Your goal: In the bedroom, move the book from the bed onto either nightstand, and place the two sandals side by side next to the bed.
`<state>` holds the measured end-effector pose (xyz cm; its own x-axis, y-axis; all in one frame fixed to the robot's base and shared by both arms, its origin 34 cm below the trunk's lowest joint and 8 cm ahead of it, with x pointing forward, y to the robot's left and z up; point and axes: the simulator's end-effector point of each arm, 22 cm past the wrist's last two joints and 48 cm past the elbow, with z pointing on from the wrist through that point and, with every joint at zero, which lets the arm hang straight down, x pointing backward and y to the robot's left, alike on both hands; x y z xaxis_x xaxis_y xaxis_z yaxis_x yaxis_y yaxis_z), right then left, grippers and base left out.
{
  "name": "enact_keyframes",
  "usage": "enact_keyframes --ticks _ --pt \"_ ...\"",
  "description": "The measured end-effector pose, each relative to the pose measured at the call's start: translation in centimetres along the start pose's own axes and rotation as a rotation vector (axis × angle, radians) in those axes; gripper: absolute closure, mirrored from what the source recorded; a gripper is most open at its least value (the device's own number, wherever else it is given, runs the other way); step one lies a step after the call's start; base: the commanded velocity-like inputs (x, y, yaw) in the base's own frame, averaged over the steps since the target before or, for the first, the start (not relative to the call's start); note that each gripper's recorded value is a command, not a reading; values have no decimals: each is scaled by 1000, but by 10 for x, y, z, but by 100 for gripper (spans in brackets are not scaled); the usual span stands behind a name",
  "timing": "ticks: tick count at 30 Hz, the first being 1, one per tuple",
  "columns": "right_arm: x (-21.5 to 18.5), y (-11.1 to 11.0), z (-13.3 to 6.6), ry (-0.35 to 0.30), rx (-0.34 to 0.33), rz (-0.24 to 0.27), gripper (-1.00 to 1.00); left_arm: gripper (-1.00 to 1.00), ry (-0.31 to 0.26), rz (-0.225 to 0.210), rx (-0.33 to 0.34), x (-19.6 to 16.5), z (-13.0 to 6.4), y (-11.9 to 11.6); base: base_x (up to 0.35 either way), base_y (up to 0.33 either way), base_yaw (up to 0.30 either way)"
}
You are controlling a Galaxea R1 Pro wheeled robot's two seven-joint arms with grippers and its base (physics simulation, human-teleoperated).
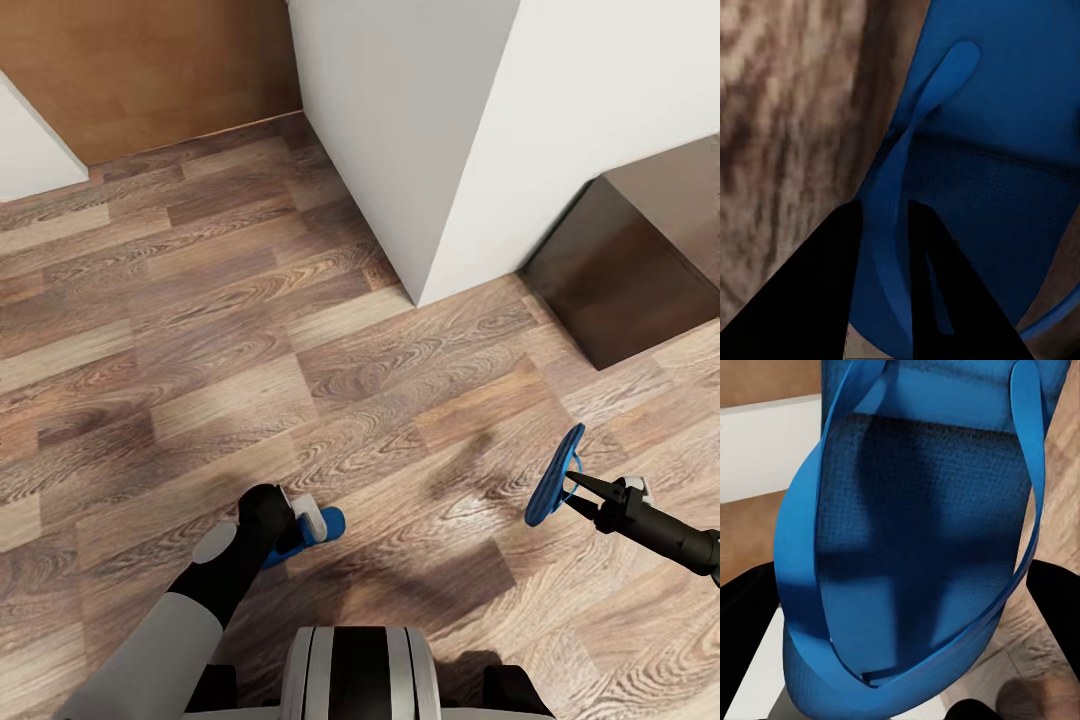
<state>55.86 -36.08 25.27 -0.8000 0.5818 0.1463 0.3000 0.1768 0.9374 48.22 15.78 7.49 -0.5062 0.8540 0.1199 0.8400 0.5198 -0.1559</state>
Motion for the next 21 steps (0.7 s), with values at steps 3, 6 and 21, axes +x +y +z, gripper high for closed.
enact_keyframes --ticks 3,6,21 --pt "-2 7 -1 -2 -6 -10 100 100 -6 0 -10 -2 -6 3 0 0 0" --pt "-3 13 -1 -4 -13 -20 100 100 -13 2 -23 -4 -12 7 0 0 0" --pt "-8 40 -4 -13 -41 -58 100 100 -45 -4 -52 -12 -37 17 0 0 0"
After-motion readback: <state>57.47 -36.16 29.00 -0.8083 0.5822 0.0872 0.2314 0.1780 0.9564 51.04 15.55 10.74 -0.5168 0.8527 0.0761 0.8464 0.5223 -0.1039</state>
